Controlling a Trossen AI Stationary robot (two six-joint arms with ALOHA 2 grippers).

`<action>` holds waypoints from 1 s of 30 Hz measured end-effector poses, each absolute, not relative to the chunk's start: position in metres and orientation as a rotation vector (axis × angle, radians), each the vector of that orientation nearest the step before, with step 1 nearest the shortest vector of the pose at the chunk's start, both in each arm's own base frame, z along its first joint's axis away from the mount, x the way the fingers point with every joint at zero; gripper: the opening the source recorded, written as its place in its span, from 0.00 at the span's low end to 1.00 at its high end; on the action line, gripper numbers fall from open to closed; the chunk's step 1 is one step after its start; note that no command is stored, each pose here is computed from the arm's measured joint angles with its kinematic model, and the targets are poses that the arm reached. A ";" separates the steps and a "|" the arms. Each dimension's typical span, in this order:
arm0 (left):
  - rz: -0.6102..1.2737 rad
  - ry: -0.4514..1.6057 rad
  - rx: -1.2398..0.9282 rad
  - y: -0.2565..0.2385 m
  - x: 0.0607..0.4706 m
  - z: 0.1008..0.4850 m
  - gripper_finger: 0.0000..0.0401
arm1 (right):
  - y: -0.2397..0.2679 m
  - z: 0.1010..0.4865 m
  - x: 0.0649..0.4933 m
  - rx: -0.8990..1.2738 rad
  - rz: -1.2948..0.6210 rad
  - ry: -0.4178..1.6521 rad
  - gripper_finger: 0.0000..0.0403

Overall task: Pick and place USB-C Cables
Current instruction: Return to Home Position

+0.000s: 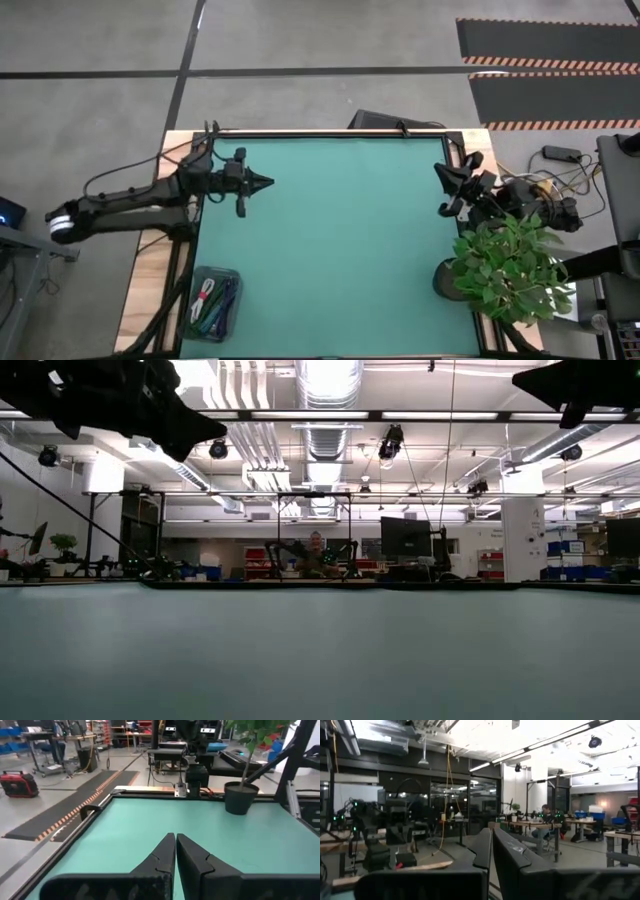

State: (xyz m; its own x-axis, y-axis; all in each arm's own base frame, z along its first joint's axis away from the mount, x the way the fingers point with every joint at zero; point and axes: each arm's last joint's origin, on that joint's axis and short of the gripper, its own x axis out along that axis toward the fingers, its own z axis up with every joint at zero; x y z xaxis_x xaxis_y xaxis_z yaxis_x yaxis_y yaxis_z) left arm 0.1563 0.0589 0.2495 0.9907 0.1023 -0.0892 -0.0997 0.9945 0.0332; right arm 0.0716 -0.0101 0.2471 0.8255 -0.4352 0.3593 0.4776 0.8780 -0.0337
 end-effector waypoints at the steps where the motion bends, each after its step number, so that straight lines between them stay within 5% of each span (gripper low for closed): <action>1: 0.091 0.089 0.024 0.060 0.155 0.249 0.00 | -0.010 0.246 0.072 -0.125 -0.485 -0.348 0.02; 15: -0.164 0.060 -0.246 0.031 0.131 0.212 0.00 | -0.010 0.240 0.074 -0.145 -0.486 -0.300 0.02; 30: -0.175 0.045 -0.100 0.004 0.110 0.196 0.00 | -0.010 0.240 0.074 -0.183 -0.483 -0.286 0.02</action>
State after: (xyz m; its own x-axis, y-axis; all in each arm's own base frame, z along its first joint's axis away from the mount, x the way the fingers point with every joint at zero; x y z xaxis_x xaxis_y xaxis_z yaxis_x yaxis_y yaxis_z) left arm 0.1102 0.0035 0.1962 0.9838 -0.1758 -0.0362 0.1712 0.9798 -0.1037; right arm 0.0740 -0.0099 0.2396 0.8470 -0.4299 0.3126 0.4808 0.8704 -0.1056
